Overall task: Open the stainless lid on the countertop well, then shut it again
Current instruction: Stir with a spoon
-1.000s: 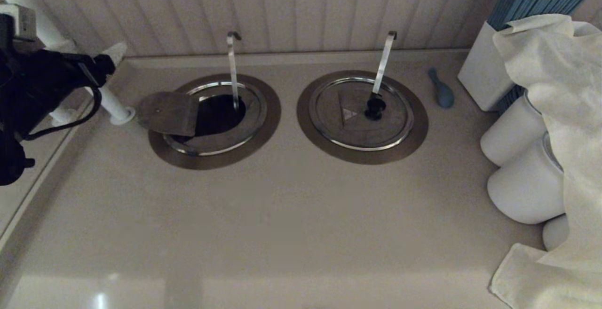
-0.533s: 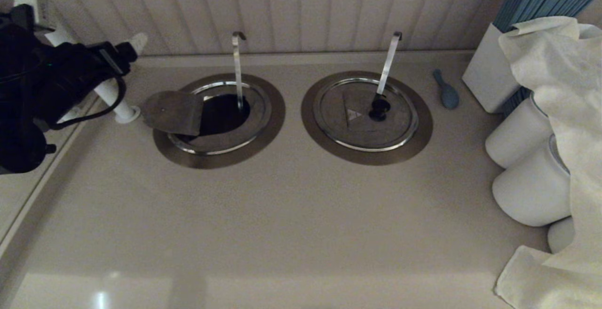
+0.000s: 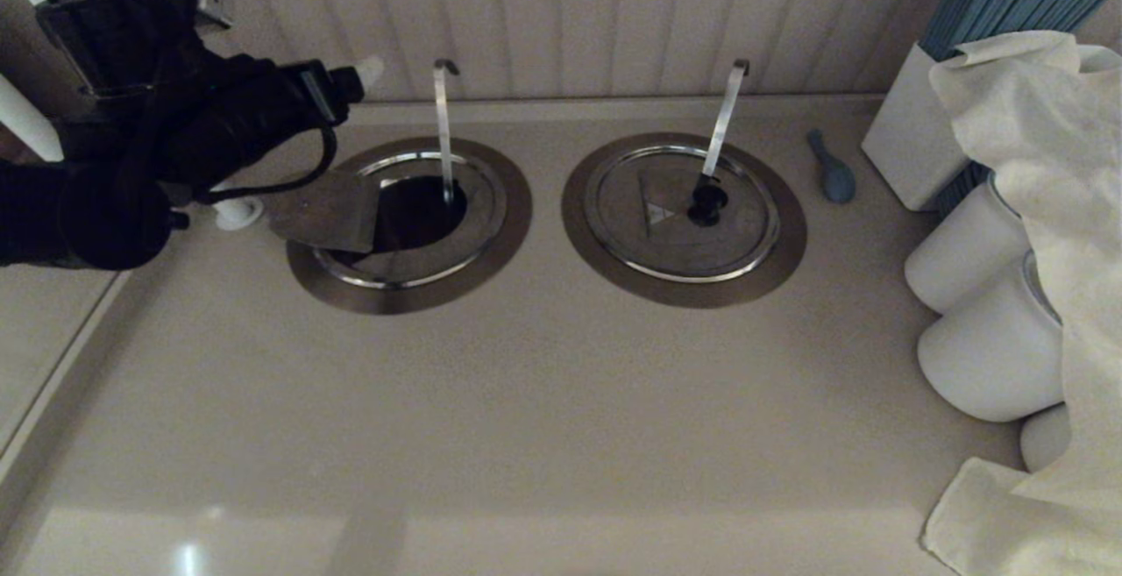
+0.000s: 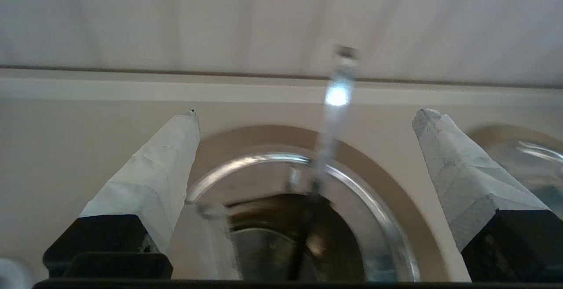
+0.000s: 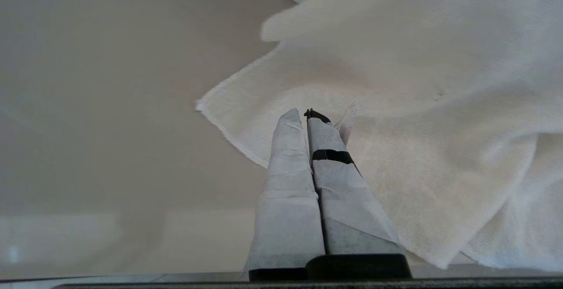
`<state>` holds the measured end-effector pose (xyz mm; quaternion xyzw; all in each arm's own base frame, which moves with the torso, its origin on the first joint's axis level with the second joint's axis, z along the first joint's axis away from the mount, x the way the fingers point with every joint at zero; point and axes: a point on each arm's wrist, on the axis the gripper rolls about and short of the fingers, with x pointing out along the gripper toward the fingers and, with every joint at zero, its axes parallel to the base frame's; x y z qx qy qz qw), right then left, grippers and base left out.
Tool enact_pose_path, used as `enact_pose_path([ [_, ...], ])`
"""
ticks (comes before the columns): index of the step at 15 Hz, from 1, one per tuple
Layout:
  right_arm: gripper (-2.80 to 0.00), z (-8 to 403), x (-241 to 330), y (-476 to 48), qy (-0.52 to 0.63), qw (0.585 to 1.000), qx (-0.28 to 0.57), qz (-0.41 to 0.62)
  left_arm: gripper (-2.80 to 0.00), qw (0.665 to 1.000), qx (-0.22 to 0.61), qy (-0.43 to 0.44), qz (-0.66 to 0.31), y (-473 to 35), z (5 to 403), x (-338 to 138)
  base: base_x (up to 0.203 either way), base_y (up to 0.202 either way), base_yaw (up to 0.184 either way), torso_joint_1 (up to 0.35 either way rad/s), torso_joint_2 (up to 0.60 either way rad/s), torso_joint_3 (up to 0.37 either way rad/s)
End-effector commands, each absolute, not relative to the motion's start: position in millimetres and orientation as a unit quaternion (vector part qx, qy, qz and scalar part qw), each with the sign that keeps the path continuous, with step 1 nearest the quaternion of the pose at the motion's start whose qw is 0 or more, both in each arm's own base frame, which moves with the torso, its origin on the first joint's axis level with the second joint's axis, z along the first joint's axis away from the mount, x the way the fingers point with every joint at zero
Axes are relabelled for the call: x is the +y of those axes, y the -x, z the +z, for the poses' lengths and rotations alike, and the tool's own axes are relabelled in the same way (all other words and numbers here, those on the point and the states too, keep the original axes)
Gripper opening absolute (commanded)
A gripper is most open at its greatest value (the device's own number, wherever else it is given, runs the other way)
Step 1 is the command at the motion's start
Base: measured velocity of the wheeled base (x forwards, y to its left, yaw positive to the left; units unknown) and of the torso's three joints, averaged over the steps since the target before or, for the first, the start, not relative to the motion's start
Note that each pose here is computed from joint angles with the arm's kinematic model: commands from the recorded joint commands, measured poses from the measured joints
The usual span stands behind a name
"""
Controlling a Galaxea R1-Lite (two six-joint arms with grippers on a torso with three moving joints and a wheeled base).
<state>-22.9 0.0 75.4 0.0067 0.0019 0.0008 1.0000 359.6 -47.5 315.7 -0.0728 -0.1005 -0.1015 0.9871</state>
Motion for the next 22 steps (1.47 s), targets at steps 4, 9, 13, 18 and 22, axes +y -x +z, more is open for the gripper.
enact_pose_path([
  [4,-2.8,75,0,23,-0.007,1.0,0.002,0.001,0.0,0.993,-0.02,0.054,-0.1,-415,297,-80,0.0,0.0,0.0,0.0,0.0,0.0],
  [9,-2.8,75,0,23,-0.007,1.0,0.003,0.001,0.0,0.994,-0.014,0.038,-0.097,-465,256,-93,0.0,0.0,0.0,0.0,0.0,0.0],
  [13,-2.8,75,0,23,-0.007,1.0,0.002,0.001,0.0,0.994,-0.025,0.04,-0.1,-476,253,-96,0.0,0.0,0.0,0.0,0.0,0.0],
  [18,-2.8,75,0,23,-0.007,1.0,0.002,0.001,0.0,0.992,-0.063,0.043,-0.104,-482,251,-97,0.0,0.0,0.0,0.0,0.0,0.0],
  [22,-2.8,75,0,23,-0.007,1.0,0.003,0.001,0.0,0.992,-0.055,0.044,-0.105,-488,239,-100,0.0,0.0,0.0,0.0,0.0,0.0],
])
